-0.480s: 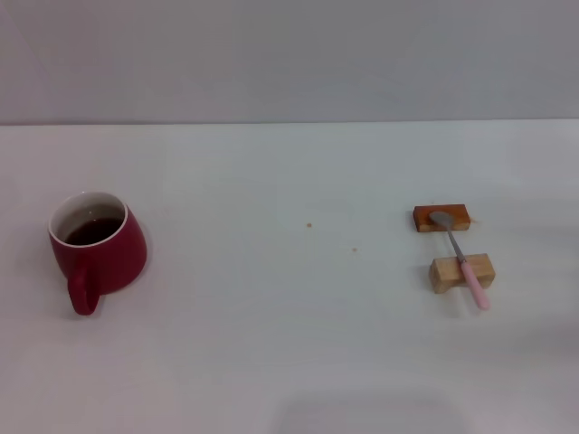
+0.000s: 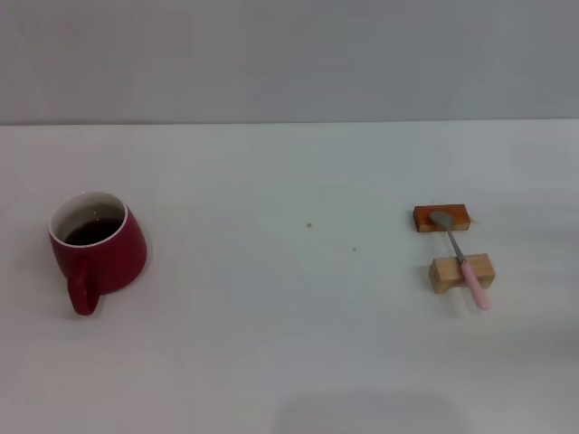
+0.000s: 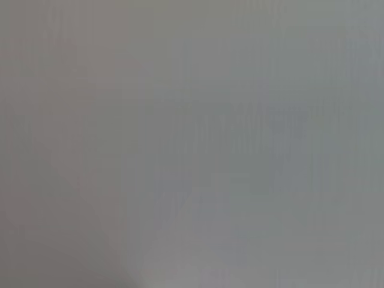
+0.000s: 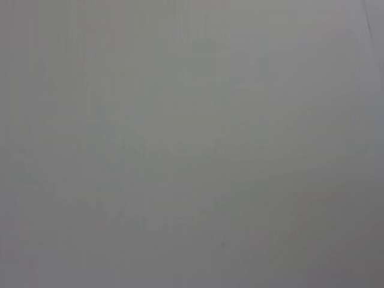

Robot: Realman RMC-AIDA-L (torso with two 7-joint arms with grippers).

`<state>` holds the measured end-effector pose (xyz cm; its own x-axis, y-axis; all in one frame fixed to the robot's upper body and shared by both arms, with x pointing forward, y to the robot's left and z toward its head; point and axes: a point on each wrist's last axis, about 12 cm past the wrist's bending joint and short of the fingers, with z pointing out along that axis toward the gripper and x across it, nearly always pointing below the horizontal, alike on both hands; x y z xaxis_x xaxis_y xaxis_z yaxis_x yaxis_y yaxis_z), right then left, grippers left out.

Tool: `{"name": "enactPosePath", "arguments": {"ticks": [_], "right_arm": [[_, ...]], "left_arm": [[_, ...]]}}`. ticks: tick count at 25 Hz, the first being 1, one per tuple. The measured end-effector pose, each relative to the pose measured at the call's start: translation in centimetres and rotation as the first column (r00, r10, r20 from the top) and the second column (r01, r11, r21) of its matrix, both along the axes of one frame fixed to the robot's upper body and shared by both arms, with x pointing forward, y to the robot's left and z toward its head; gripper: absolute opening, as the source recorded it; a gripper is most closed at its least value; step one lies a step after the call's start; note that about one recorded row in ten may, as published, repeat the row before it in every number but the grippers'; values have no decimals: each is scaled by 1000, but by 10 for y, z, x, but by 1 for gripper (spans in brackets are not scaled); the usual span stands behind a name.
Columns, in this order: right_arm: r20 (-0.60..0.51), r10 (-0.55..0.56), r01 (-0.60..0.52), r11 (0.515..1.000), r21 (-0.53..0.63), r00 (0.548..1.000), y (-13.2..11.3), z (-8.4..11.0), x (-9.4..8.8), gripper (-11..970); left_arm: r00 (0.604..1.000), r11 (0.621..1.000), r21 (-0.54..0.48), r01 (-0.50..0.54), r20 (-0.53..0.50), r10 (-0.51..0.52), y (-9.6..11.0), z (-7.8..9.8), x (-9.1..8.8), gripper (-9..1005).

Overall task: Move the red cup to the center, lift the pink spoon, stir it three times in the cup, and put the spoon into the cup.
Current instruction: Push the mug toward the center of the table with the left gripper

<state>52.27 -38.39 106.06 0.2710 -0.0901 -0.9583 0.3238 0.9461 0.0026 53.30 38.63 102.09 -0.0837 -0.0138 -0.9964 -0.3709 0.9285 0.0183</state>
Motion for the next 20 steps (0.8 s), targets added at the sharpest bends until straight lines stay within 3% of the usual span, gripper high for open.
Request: {"name": "enactPosePath", "arguments": {"ticks": [9, 20], "right_arm": [[0, -2, 2, 1000, -3, 1000, -2, 0, -1, 642], [0, -2, 2, 1000, -2, 1000, -2, 0, -1, 642]], "left_arm": [[997, 1000, 15, -19, -70, 20, 2, -9, -5, 837], [993, 999, 37, 37, -110, -33, -5, -14, -7, 337]]}}
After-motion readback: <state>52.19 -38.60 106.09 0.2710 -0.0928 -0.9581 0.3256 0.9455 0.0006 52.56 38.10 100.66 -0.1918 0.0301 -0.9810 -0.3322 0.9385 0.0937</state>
